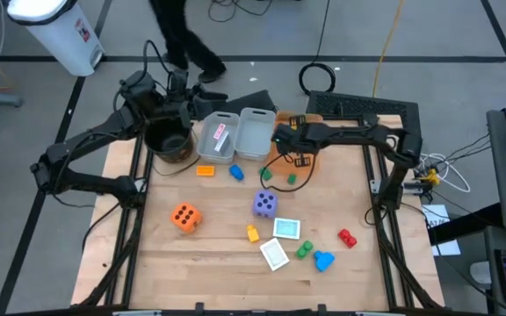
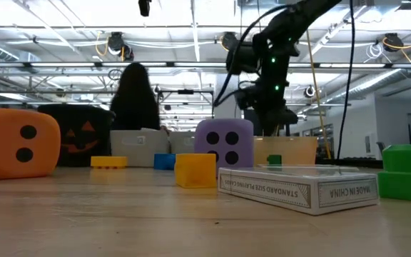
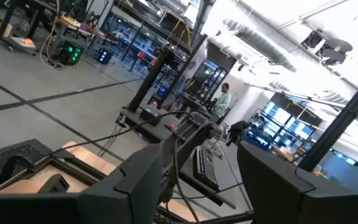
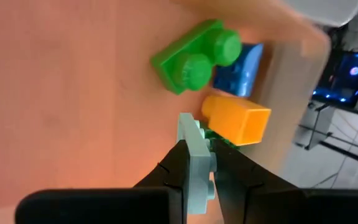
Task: Pick & Place Toys
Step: Put the light blue game piece into the orange bin, then put the orange dice into the right gray bin
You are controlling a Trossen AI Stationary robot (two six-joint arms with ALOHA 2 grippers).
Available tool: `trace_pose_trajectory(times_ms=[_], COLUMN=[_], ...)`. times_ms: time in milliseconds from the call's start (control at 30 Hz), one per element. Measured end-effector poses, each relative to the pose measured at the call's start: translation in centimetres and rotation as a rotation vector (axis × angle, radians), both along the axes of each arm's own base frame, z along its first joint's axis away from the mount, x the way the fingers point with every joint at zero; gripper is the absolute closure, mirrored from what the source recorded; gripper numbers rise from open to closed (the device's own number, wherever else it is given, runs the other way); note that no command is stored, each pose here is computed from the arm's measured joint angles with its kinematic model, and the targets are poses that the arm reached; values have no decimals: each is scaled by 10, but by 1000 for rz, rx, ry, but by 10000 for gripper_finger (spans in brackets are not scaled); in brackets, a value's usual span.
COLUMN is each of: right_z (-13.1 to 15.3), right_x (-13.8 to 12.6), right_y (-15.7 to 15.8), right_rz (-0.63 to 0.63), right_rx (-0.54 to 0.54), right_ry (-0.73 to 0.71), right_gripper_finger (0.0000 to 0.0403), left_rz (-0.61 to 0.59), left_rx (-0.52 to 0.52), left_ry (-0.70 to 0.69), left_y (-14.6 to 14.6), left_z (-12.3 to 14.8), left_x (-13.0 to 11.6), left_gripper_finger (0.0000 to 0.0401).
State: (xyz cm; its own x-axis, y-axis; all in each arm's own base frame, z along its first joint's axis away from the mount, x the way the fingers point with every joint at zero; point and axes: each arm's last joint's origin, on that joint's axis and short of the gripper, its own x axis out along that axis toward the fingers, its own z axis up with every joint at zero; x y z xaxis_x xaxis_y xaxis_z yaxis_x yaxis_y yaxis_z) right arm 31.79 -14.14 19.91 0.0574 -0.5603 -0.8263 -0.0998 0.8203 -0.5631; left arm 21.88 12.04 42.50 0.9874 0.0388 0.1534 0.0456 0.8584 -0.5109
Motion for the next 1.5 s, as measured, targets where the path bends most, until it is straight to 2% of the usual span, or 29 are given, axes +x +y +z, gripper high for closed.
trace_pose_trajectory(times_ms=[133, 267, 500, 733, 1000, 1233, 1300, 1367, 1500], right_z=[-12, -12, -11, -7, 39, 89, 102, 113, 132], right_x=[2, 3, 5, 6, -1, -19, -25, -31, -41], right_y=[-2, -2, -3, 2, 20, 48, 56, 63, 75], right_rz=[-3, 7, 9, 60, 106, 148, 168, 162, 98], right_rx=[17, 15, 2, -8, -73, -113, -122, -123, -103], right_ry=[39, 37, 14, 32, -116, -296, -340, -396, -565], right_gripper_finger=[366, 364, 309, 297, 294, 294, 294, 294, 294], left_rz=[1, 0, 0, 0, -9, -3, -3, -8, -42], left_rx=[-11, -11, -11, -11, -16, 34, 9, -18, 13], left_ry=[16, 16, 16, 16, 17, 18, 7, -5, -7], left_y=[0, 0, 0, 0, 0, 0, -1, -2, -8], left_z=[-2, -2, -2, -2, -2, -2, -1, 0, 0], left_x=[0, 0, 0, 0, 0, 0, 1, 2, 4], left_gripper_finger=[185, 185, 185, 185, 185, 185, 185, 185, 185])
